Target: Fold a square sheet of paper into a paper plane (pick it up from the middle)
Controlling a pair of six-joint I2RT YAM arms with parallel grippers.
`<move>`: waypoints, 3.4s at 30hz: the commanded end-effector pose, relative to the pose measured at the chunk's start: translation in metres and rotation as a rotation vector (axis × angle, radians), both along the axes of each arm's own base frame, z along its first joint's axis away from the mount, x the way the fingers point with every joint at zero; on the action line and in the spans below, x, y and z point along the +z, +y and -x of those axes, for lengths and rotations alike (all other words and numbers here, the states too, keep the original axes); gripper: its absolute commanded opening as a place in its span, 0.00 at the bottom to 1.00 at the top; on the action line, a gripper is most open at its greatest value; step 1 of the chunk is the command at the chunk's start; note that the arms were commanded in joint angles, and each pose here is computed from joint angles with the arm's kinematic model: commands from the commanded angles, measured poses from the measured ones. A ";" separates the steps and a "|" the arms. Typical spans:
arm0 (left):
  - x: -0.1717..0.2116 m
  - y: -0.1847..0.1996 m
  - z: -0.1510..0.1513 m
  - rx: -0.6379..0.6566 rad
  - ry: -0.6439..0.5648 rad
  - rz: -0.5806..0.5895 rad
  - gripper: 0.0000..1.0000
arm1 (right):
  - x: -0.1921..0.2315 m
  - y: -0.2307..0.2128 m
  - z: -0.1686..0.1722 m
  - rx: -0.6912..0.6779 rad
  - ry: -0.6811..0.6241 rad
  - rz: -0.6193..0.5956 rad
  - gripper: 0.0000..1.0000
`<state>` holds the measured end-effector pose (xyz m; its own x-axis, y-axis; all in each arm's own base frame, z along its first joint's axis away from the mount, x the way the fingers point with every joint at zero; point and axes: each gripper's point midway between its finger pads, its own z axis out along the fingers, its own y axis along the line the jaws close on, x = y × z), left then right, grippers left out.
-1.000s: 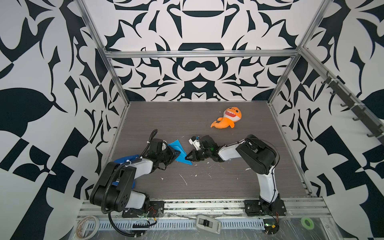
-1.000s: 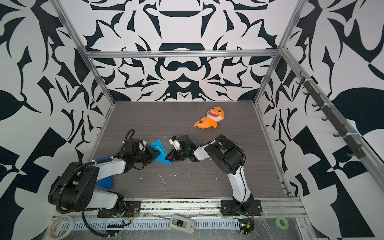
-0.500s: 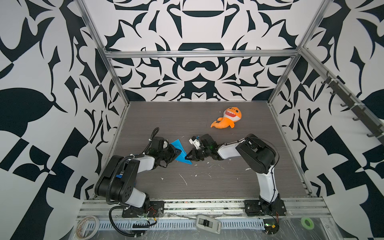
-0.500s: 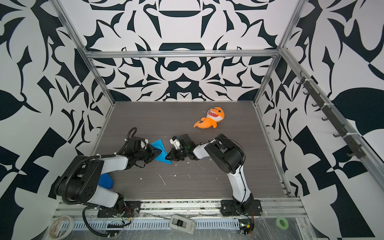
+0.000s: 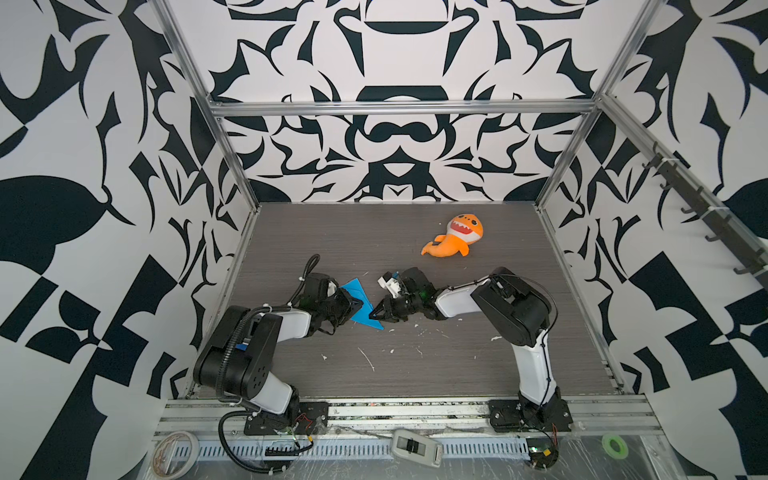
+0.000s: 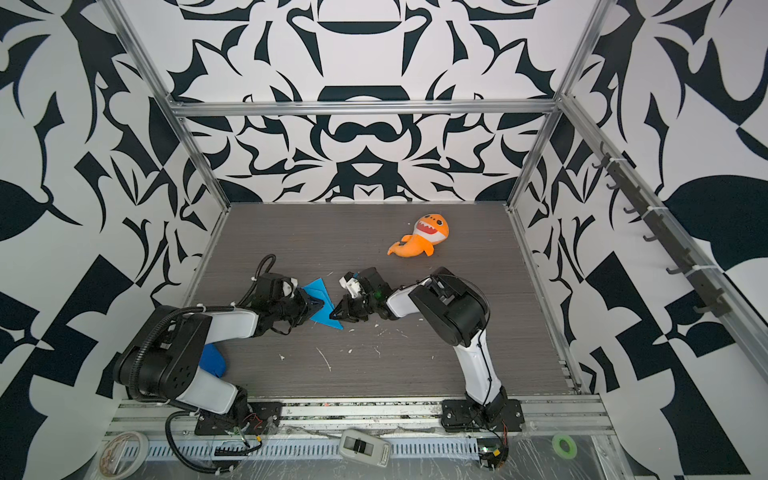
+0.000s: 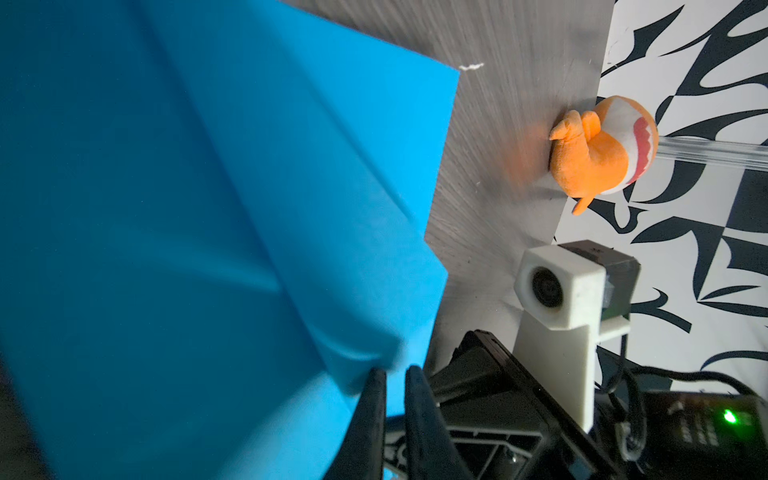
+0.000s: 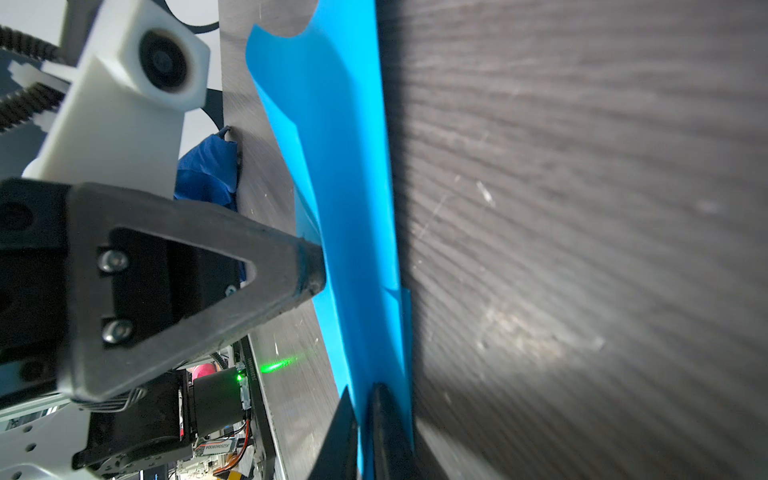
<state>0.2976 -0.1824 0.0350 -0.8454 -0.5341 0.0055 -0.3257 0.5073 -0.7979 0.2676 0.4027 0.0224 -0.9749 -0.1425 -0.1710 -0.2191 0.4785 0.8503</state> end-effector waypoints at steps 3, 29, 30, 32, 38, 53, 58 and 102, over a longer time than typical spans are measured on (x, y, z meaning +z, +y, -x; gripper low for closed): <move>0.006 -0.004 -0.008 -0.020 -0.027 0.005 0.13 | -0.043 -0.022 0.013 -0.026 0.098 0.141 0.10; -0.001 -0.008 -0.012 -0.045 -0.018 0.004 0.12 | -0.056 -0.032 0.015 -0.053 0.145 0.195 0.09; -0.002 -0.009 -0.012 -0.046 -0.018 0.004 0.13 | -0.055 -0.032 0.015 -0.051 0.142 0.192 0.11; -0.003 -0.009 -0.013 -0.047 -0.017 0.005 0.13 | -0.055 -0.031 0.015 -0.046 0.139 0.191 0.13; -0.005 -0.010 -0.012 -0.052 -0.013 0.007 0.13 | -0.058 -0.034 0.017 -0.038 0.137 0.211 0.15; 0.002 -0.016 -0.016 -0.086 -0.041 0.031 0.13 | -0.065 -0.038 0.018 -0.036 0.141 0.240 0.08; 0.015 -0.013 -0.015 -0.081 -0.068 0.018 0.13 | -0.067 -0.040 0.018 -0.043 0.144 0.251 0.06; -0.029 0.001 0.008 -0.061 0.046 -0.068 0.11 | -0.066 -0.041 0.016 -0.036 0.138 0.278 0.09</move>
